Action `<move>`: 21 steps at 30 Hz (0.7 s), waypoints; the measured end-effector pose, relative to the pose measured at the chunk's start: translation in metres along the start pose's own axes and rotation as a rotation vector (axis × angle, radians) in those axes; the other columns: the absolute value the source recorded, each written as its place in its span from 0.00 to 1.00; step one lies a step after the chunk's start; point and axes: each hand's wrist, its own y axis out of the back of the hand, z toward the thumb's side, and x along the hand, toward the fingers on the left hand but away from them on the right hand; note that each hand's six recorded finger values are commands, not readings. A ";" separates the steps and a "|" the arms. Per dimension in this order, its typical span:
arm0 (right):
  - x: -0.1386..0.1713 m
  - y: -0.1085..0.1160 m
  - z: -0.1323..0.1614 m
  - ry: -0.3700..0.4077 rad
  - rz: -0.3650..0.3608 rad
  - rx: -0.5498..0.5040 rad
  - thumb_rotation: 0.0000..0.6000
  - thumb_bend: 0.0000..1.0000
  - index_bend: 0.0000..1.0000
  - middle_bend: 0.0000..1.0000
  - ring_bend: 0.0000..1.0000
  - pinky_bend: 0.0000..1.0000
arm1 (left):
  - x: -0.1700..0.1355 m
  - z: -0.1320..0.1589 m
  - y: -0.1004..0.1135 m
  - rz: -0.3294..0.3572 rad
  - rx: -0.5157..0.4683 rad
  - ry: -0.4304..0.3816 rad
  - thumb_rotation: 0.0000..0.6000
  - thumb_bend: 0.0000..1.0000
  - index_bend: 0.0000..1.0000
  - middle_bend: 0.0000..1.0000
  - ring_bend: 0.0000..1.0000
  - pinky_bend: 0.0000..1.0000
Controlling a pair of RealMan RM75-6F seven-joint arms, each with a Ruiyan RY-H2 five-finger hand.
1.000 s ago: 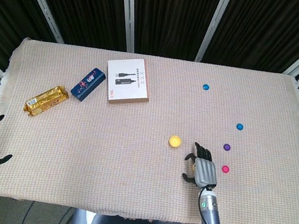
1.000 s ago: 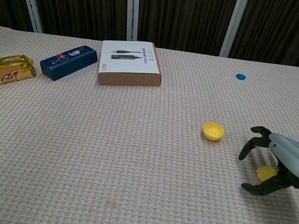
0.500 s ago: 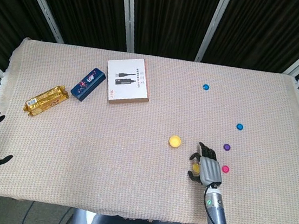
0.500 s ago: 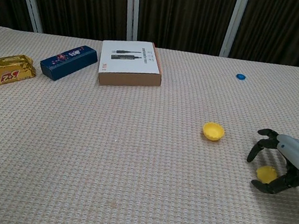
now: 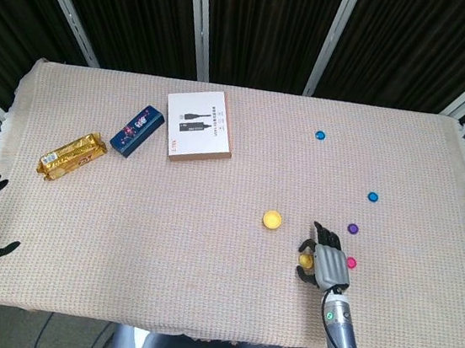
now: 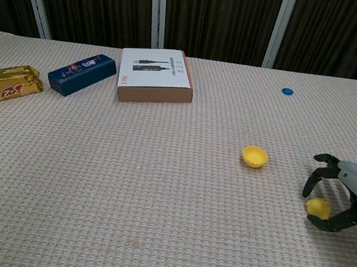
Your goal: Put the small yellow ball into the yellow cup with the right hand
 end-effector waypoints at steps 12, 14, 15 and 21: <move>0.002 0.003 -0.003 0.008 -0.022 -0.007 1.00 0.27 0.47 0.00 0.00 0.00 | 0.000 0.000 0.000 -0.001 -0.001 -0.001 1.00 0.03 0.00 0.00 0.00 0.14; 0.002 0.003 -0.003 0.009 -0.028 -0.009 1.00 0.27 0.48 0.00 0.00 0.00 | 0.000 0.000 0.000 -0.002 -0.001 -0.001 1.00 0.03 0.00 0.00 0.00 0.14; 0.002 0.003 -0.004 0.010 -0.029 -0.007 1.00 0.27 0.48 0.00 0.00 0.00 | 0.000 0.001 0.000 -0.002 -0.001 -0.001 1.00 0.03 0.00 0.00 0.00 0.14; 0.003 0.001 -0.005 0.009 -0.024 -0.005 1.00 0.27 0.48 0.00 0.00 0.00 | 0.000 0.001 0.000 -0.002 -0.001 -0.001 1.00 0.03 0.00 0.00 0.00 0.14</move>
